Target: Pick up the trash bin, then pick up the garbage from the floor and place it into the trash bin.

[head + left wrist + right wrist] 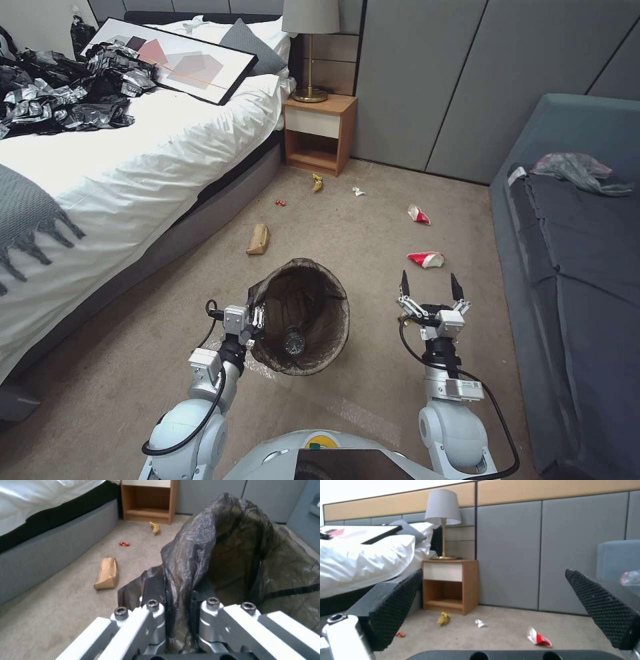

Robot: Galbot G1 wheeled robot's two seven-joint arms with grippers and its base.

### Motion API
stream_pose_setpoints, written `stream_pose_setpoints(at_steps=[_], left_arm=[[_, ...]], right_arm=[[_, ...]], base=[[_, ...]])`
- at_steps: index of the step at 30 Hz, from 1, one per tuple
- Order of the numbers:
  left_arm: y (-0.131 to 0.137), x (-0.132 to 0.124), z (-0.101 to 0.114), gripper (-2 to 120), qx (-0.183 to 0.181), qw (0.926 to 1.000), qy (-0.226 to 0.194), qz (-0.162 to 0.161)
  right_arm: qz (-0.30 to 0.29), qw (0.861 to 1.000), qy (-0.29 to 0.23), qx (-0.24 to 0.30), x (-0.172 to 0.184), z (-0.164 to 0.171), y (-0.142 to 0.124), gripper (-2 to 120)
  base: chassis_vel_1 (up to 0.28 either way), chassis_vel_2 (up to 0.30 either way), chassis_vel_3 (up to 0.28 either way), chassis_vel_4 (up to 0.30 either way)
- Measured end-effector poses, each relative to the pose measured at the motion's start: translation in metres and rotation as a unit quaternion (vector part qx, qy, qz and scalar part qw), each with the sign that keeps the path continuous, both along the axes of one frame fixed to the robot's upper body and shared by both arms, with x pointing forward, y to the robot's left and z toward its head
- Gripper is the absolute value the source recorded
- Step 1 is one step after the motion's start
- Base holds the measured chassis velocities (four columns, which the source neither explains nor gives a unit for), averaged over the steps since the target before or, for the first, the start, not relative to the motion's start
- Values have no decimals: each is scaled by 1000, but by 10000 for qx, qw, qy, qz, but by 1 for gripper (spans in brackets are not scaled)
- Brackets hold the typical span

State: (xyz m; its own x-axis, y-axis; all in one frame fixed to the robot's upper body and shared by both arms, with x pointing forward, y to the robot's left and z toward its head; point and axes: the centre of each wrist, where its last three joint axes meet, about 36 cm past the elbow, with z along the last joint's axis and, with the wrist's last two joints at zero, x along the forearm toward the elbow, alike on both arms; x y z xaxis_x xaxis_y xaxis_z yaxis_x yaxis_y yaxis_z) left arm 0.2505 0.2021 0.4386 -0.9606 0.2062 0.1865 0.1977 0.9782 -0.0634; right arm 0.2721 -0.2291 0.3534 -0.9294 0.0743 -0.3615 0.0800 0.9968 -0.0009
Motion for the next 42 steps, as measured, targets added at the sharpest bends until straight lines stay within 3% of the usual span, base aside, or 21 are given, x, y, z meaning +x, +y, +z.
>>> stream_pose_setpoints(at_steps=[18, 25, 33, 36, 37, 39, 42], left_arm=[[0, 0, -1, 7, 10, 10000, 3, 3], [1, 3, -1, 7, 0, 10000, -24, -14], [1, 3, 1, 7, -19, 9999, -24, -121], [1, 3, -2, 7, -6, 9999, 16, -127], [1, 3, -2, 7, -6, 9999, 16, -127], [1, 4, -5, 7, 0, 9999, 51, -124], [1, 4, -8, 7, 5, 9999, 79, -122]], right_arm=[[-15, 9989, -353, -299, 7, -5, -6, 100], [-240, 9994, -152, -217, 19, 4, -7, 100], [-946, 9893, 1094, 207, 51, 31, -7, 100], [-1176, 9733, 1950, 301, 62, 34, -9, 100], [-1176, 9733, 1950, 301, 62, 34, -9, 100], [-1300, 9593, 2477, 390, 70, 32, -11, 100], [-1391, 9478, 2838, 426, 77, 25, -13, 100]], base=[[-48, 56, 60, -59], [0, 0, 0, 0], [0, 0, 0, 0], [0, 0, 0, 0], [0, 0, 0, 0], [0, 0, 0, 0], [0, 0, 0, 0]])
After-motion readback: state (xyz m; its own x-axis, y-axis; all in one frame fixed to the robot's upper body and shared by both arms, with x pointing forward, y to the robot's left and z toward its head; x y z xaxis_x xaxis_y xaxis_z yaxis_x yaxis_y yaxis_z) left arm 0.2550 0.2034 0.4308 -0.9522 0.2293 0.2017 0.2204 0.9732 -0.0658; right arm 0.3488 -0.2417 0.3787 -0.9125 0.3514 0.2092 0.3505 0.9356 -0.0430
